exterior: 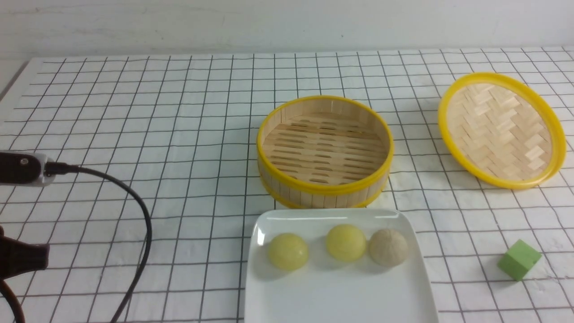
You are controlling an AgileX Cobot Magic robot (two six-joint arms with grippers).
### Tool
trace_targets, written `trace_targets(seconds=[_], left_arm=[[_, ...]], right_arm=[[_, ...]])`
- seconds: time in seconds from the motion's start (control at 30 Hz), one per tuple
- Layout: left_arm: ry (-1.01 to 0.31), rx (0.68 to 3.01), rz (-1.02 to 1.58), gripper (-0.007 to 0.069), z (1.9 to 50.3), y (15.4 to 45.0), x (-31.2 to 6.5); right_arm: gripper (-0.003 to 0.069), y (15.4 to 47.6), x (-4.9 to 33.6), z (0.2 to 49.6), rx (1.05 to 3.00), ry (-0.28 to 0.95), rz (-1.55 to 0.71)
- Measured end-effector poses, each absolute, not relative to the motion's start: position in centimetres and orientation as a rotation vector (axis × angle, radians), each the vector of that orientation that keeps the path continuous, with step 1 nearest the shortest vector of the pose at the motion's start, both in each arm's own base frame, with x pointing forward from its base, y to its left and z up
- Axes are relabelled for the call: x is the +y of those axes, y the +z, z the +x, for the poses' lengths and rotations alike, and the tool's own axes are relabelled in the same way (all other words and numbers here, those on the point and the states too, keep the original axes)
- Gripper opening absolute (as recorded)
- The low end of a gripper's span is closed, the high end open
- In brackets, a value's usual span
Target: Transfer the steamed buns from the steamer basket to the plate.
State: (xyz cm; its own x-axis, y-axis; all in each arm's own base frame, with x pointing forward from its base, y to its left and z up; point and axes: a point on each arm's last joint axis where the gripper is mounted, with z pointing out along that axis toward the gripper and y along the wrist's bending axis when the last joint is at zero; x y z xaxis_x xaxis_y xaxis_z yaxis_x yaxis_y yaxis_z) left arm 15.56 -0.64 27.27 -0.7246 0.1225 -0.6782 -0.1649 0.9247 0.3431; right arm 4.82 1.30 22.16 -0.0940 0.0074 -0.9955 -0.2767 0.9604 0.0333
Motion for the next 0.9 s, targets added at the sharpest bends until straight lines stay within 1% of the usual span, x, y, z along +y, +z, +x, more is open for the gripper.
trace_targets(seconds=[0.1,0.17,0.23,0.33,0.4,0.57,0.77,0.8,0.9], left_arm=[[0.504,2.333,-0.034,0.0232,15.5,27.2,-0.6],[0.509,2.337,-0.038,0.0232,15.5,27.2,-0.5],[0.511,2.338,-0.039,0.0232,15.5,27.2,-0.5],[0.515,2.340,-0.042,0.0234,15.4,27.2,-0.5],[0.515,2.340,-0.042,0.0235,15.4,27.2,-0.5],[0.515,2.340,-0.042,0.0236,15.4,27.2,-0.5],[0.515,2.340,-0.042,0.0236,15.4,27.2,-0.5],[0.515,2.340,-0.042,0.0236,15.4,27.2,-0.5],[0.516,2.340,-0.042,0.0236,15.4,27.2,-0.5]], right_arm=[[0.0220,20.1,1.3,5.2,1.691,0.175,-0.256],[0.0222,18.7,1.2,5.4,1.724,0.144,-0.289],[0.0222,18.0,1.2,5.4,1.764,0.130,-0.287],[0.0225,17.6,1.1,5.3,1.804,0.141,-0.262],[0.0225,17.2,1.0,5.2,1.866,0.156,-0.222],[0.0232,17.1,0.9,5.2,1.876,0.155,-0.211],[0.0236,17.1,0.4,5.1,1.894,0.053,-0.223],[0.0237,17.1,0.1,5.1,1.905,0.012,-0.187],[0.0237,17.1,-0.3,5.1,1.911,-0.035,-0.120]])
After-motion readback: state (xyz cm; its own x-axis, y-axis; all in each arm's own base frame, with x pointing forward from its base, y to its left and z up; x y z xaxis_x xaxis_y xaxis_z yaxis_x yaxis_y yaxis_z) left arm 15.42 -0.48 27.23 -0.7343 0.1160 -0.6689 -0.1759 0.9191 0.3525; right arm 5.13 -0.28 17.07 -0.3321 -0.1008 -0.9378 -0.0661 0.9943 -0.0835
